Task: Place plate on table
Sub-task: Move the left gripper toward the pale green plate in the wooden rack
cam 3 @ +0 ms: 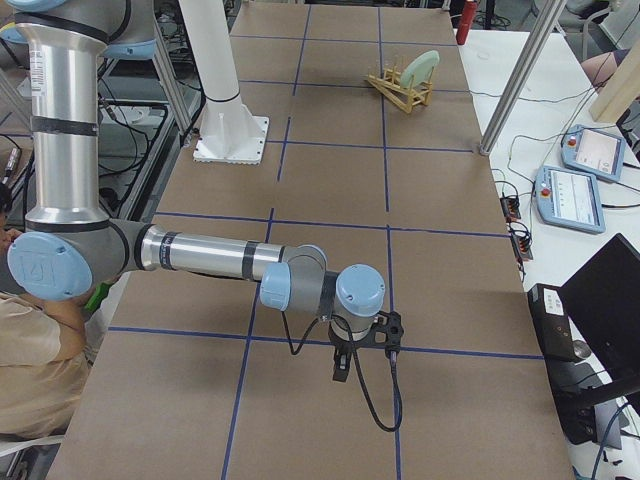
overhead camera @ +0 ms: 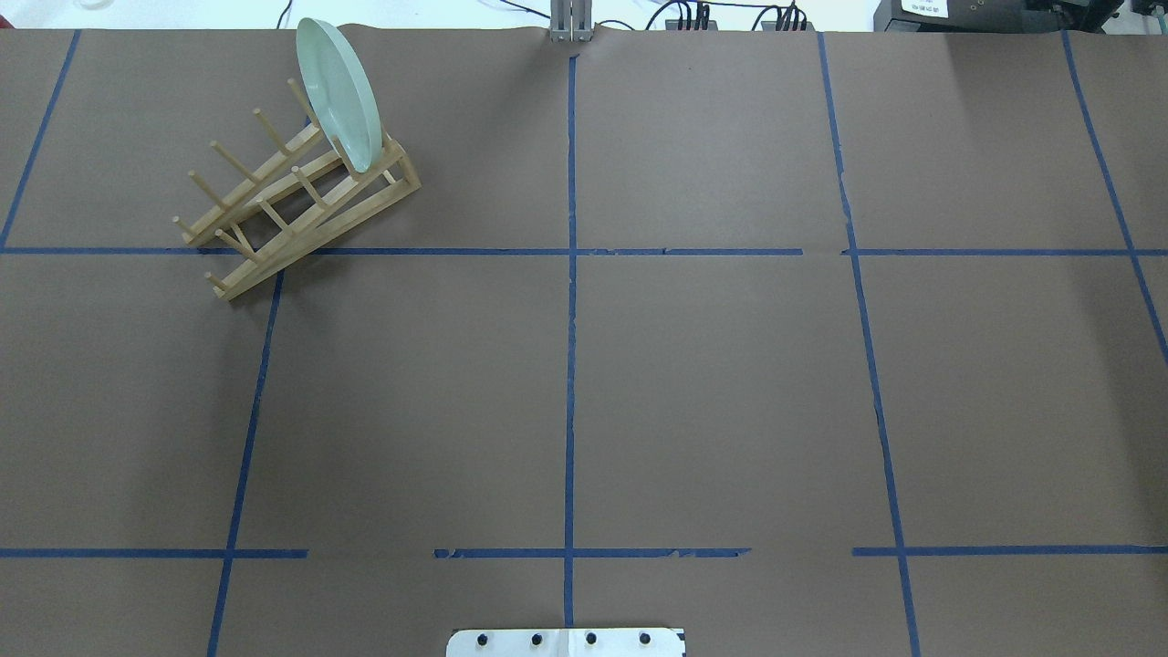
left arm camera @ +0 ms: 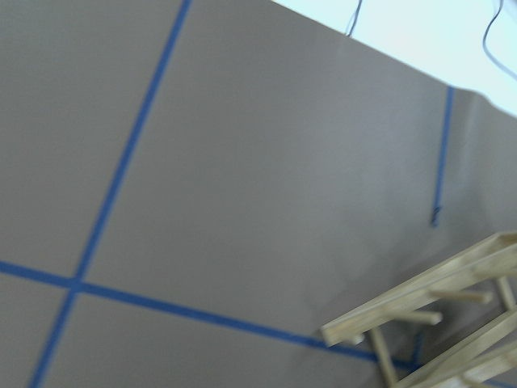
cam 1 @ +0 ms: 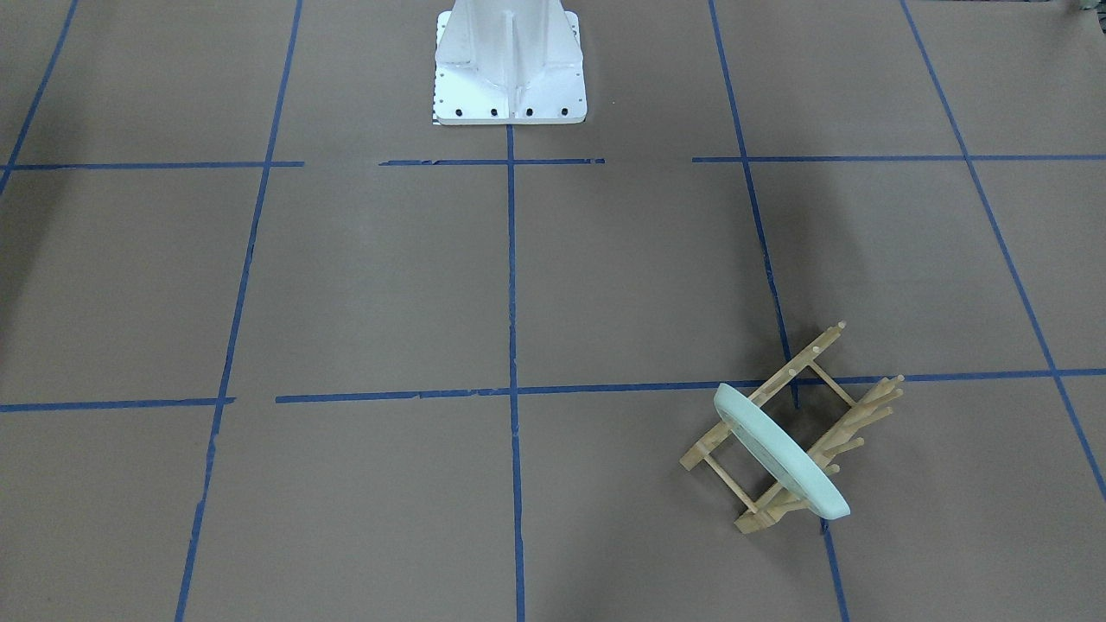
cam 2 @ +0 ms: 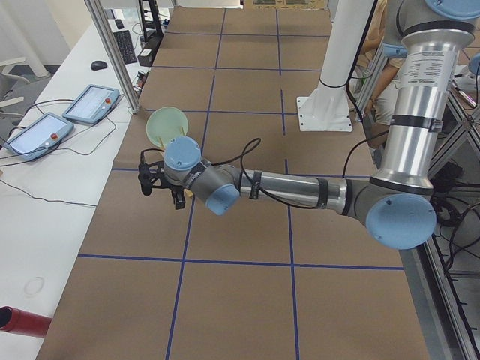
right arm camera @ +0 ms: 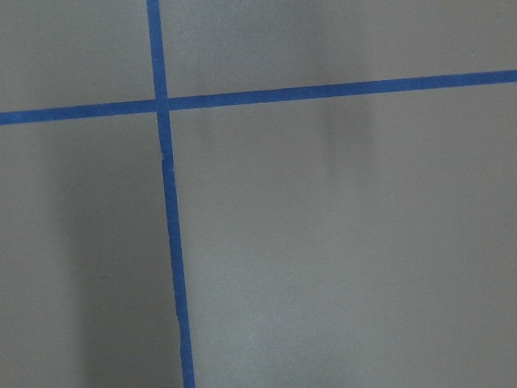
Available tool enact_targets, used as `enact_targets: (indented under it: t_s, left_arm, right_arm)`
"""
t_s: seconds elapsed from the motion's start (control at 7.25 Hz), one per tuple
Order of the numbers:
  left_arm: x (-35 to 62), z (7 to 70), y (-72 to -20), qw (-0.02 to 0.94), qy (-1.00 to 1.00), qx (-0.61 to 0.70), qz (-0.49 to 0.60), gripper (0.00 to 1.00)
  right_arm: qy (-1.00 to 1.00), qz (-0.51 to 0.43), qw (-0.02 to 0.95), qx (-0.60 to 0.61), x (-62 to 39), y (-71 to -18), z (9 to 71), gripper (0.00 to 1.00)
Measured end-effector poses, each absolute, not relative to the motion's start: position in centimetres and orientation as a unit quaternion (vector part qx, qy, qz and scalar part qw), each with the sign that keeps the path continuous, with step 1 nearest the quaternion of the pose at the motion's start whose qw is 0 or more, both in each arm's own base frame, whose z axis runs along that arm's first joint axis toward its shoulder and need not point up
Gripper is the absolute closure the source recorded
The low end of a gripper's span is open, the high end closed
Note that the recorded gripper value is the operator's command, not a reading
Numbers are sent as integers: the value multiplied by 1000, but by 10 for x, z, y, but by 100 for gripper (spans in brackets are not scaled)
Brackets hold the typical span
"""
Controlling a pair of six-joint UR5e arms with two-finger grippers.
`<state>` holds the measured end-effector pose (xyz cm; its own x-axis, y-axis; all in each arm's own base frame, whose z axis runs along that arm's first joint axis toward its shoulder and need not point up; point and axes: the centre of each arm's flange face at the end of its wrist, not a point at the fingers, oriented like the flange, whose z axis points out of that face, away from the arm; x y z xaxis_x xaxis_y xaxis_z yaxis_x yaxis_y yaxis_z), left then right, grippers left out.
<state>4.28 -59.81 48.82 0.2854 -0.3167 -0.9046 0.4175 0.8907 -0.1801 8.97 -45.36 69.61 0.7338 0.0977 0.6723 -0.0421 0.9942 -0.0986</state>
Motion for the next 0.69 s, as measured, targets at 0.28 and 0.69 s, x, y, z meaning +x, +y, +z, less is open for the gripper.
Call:
enact_targets:
  t_s: [0.28,0.69]
  left_arm:
    - [107,419,-642,752,571,37,-327,0]
    - [180,350,-679,650,621,57,-434,0]
  right_arm:
    - [-363,38,930,-38,90,-454,696,0]
    - [-363,38,930,-38,90,-453,696,0]
